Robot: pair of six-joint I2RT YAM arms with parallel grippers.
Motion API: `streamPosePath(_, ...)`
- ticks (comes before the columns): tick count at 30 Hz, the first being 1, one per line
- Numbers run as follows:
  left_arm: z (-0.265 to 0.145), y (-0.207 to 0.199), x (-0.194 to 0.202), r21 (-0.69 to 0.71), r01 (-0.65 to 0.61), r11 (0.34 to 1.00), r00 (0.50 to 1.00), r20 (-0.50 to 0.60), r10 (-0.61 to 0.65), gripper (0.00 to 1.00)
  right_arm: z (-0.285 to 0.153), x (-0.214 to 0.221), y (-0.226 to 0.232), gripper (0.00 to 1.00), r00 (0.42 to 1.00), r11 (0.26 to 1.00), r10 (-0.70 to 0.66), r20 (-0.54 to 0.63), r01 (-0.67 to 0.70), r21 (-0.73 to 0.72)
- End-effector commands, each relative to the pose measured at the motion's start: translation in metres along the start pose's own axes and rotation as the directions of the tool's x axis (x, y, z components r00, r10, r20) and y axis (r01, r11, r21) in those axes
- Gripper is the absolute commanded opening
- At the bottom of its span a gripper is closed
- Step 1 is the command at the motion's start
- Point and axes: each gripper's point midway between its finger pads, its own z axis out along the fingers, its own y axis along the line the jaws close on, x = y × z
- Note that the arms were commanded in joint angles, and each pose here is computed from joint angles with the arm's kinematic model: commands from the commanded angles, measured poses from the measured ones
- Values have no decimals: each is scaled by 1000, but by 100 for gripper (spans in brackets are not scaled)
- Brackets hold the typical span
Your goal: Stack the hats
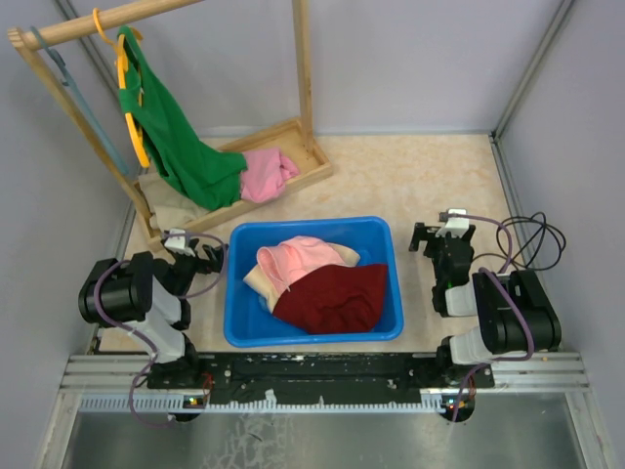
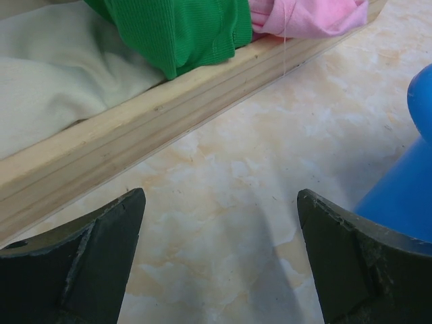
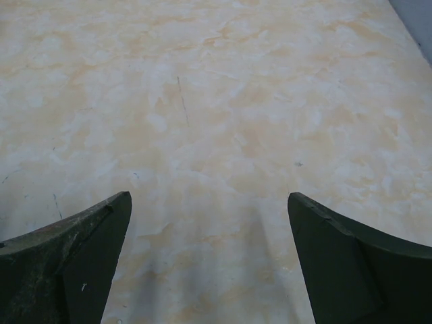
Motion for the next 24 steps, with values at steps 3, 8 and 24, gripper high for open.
streamPosePath(3,-9,5,-68,-75,-77,994,964,249,93,99,8,-41,-9,99,997,999,9,82,-13,45)
streamPosePath(8,-7,18,-88,-151,7,989,975,221,27,99,-3,-83,-8,99,992,999,10,126,-15,37)
streamPosePath(24,1,68,-206,-422,497,758,866,304,-398,99,-38,-181,35,99,972,968,199,-128,-215,-131)
